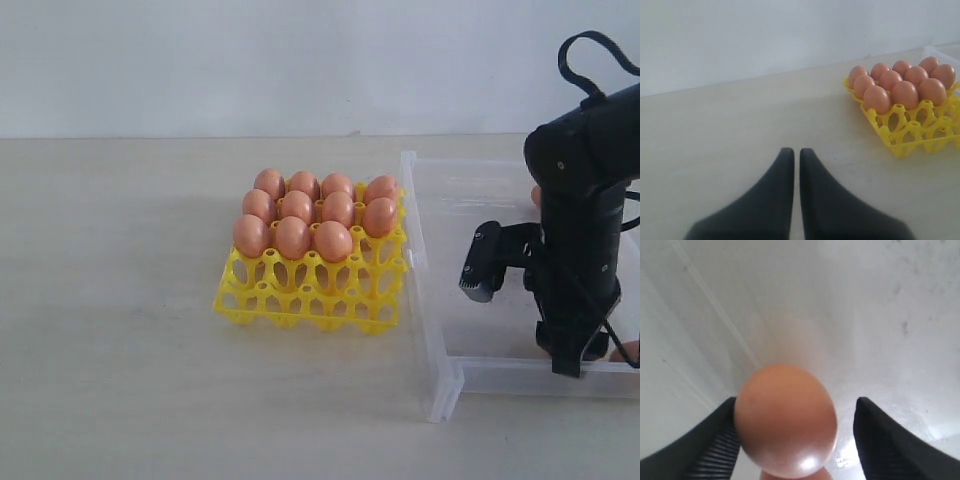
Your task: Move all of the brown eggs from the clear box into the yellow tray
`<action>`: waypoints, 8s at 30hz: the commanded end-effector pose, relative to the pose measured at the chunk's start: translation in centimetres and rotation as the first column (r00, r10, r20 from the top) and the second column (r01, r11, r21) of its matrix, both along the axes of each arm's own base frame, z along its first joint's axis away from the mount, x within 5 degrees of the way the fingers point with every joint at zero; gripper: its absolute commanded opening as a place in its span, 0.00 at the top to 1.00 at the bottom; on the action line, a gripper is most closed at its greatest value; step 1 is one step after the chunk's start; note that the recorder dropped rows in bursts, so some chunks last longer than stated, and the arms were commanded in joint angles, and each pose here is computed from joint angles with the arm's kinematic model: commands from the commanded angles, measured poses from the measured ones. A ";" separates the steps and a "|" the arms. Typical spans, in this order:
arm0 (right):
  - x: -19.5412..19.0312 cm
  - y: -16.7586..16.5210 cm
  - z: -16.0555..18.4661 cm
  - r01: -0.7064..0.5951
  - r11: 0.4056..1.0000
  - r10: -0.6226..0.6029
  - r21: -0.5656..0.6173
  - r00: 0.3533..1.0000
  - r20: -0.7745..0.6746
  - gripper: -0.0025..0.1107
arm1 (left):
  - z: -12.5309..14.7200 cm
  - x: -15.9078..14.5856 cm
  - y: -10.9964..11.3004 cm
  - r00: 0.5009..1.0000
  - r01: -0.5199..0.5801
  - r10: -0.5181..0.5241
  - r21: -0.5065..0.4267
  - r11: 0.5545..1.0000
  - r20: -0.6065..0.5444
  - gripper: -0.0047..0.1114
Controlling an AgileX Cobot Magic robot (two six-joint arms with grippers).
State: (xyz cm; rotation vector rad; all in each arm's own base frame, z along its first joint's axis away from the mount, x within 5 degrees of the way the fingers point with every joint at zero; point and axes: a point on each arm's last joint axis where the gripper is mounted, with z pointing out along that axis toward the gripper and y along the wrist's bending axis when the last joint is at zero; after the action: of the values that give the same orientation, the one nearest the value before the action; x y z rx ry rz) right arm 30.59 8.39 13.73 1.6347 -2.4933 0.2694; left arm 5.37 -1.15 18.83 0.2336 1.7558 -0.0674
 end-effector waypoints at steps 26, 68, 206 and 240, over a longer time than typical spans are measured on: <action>1.5 0.6 -0.2 -0.016 0.996 0.001 0.091 0.987 0.160 0.98 | 0.0 0.0 0.0 1.000 -0.005 0.005 0.005 1.000 0.009 0.93; 1.3 7.0 -3.1 -0.045 0.132 -0.657 0.990 0.744 0.121 0.98 | 0.0 0.0 0.0 1.000 -0.005 0.005 0.005 1.000 0.009 0.93; -1.2 6.3 7.6 -0.088 0.448 -0.506 0.890 0.796 0.333 0.98 | 0.0 0.0 0.0 1.000 -0.005 0.005 0.005 1.000 0.009 0.93; 0.5 7.4 0.5 0.150 0.337 -0.594 0.929 0.800 0.086 0.98 | 0.0 0.0 0.0 1.000 -0.005 0.005 0.005 1.000 0.009 0.93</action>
State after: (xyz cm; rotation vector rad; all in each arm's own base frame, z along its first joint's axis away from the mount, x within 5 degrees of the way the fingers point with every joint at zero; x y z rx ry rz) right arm 31.06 15.72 14.24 1.0364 -3.6082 -1.1311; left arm 5.37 -1.15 18.83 0.2336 1.7558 -0.0674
